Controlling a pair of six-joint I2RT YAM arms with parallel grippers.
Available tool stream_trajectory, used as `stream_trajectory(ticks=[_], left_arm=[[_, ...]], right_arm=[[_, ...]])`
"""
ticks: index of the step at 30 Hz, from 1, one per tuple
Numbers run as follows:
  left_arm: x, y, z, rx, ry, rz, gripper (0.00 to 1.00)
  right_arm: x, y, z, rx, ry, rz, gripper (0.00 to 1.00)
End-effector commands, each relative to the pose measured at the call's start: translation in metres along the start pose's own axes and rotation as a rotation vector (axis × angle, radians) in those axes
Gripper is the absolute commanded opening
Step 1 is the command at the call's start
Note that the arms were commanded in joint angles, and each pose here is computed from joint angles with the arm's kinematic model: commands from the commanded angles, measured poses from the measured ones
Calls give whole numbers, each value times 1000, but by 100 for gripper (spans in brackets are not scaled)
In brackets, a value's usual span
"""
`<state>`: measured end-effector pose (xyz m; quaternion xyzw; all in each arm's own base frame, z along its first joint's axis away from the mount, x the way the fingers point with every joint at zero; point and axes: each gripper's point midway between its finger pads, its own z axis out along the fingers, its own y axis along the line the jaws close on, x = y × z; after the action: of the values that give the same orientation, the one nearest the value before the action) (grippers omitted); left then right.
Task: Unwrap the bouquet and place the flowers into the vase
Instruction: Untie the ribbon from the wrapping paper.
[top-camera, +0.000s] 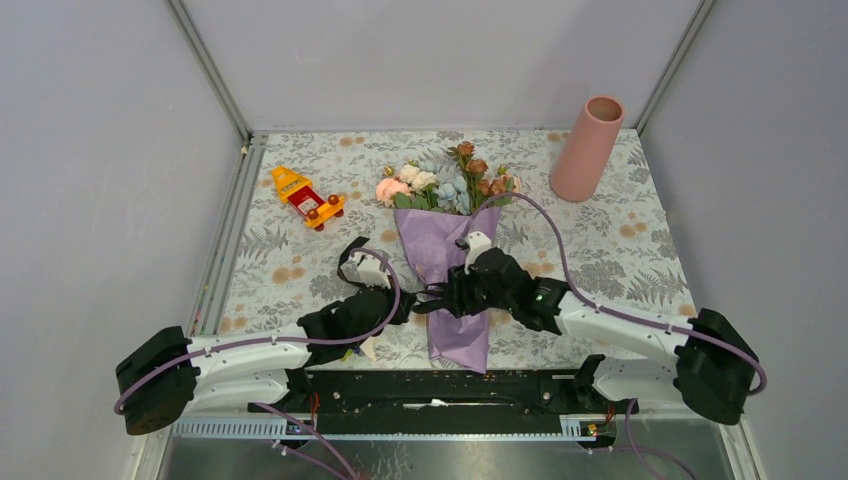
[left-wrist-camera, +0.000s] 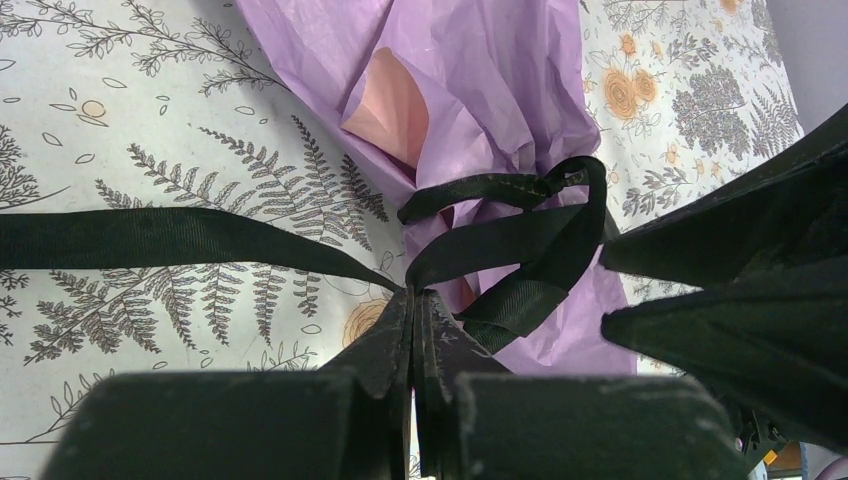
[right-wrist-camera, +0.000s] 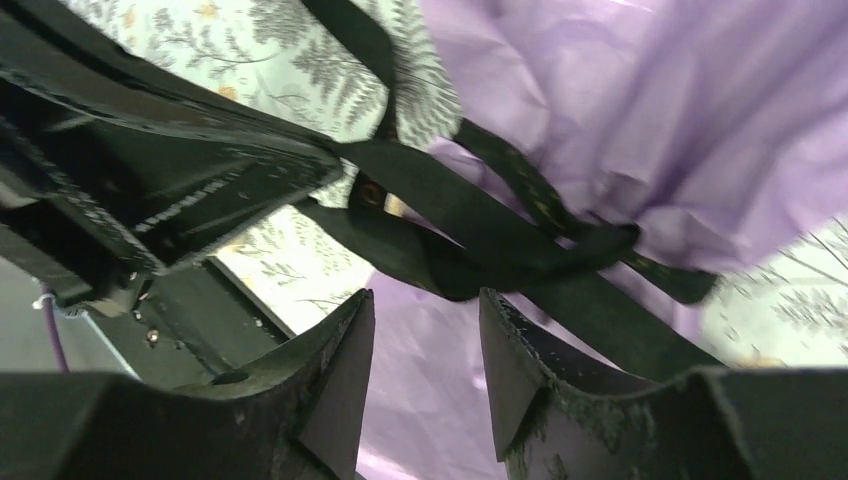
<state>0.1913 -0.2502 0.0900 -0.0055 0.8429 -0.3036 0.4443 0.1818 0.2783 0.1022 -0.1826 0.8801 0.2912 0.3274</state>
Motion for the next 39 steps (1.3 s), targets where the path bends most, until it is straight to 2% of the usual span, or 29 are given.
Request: stream_trajectory(ticks=[1,13,18,21,24,27,32,39], left_arm=[[-10,-11,-2,49,-36,-42,0],[-13,-13,-2,52,-45,-47,0],[-14,-15,-2,54,-45,-47,0],[-14,-15,-2,56,-47,-48,0],[-14,-14,-2,50,-46,-48,0],[-12,-6,-1,11,-40,-50,0],[-3,16,3,-88,-38,-66,0],[5,24,6,-107,-27,-87,0]], right_arm=[[-31,42,10,-100,-63,-81,49],[-8,40,41,-59,36,-97,50],[-7,42,45,-60,38,-86,42],[-9,37,49,-23,30,-70,32],[-14,34,46,-6,1,-50,11],[-25,27,31,28,-74,-11,3],[-37,-14,-6,210,-225,89,0],[1,-92,-41,525,-286,219,0]])
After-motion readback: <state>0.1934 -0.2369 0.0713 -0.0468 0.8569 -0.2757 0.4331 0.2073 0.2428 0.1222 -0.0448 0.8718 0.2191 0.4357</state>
